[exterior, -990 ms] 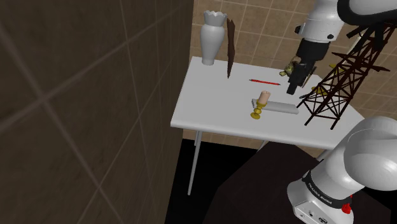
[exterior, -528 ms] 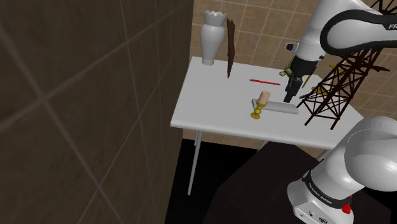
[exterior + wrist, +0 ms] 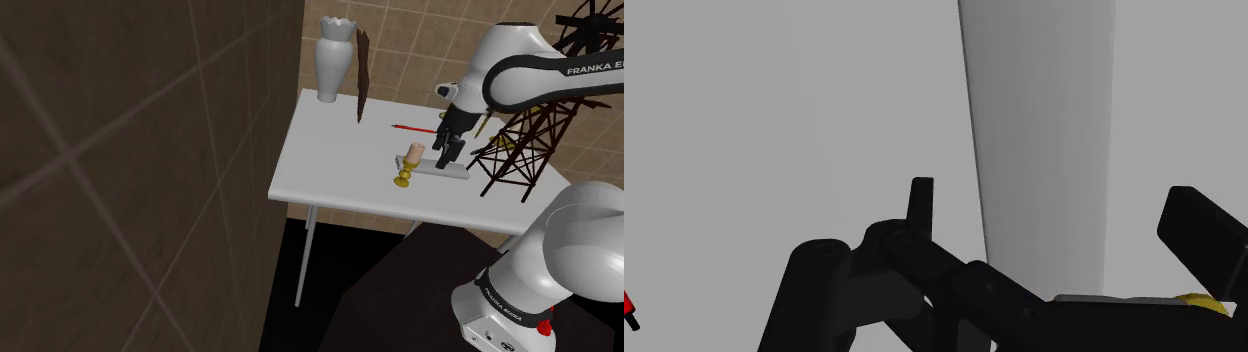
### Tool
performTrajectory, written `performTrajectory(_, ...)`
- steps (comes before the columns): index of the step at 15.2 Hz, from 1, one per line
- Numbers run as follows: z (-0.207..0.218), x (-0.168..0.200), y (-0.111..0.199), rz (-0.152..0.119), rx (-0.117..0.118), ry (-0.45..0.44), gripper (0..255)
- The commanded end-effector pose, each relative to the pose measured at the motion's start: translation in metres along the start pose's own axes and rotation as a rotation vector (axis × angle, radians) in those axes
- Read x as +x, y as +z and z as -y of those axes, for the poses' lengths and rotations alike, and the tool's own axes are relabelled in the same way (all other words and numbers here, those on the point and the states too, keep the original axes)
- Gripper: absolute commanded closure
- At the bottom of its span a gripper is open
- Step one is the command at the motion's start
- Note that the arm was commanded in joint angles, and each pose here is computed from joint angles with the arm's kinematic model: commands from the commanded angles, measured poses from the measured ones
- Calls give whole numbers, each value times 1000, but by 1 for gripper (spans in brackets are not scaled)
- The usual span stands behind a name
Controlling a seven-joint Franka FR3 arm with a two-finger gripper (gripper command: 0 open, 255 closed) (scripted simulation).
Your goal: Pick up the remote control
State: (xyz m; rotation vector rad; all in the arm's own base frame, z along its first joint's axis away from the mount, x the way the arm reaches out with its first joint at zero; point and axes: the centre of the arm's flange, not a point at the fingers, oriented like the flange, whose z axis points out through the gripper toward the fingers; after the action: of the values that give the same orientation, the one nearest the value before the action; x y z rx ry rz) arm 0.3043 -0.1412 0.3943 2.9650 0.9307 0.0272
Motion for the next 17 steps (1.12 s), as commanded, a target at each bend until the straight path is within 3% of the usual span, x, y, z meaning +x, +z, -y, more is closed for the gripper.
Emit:
performTrajectory(1,1,-1,20,6,17,2,0)
performTrajectory(5,1,-1,33,6,17,2,0)
performTrajectory(6,0,-3,33,6,17,2,255)
performTrajectory(17,1,-1,23,6,17,2,255)
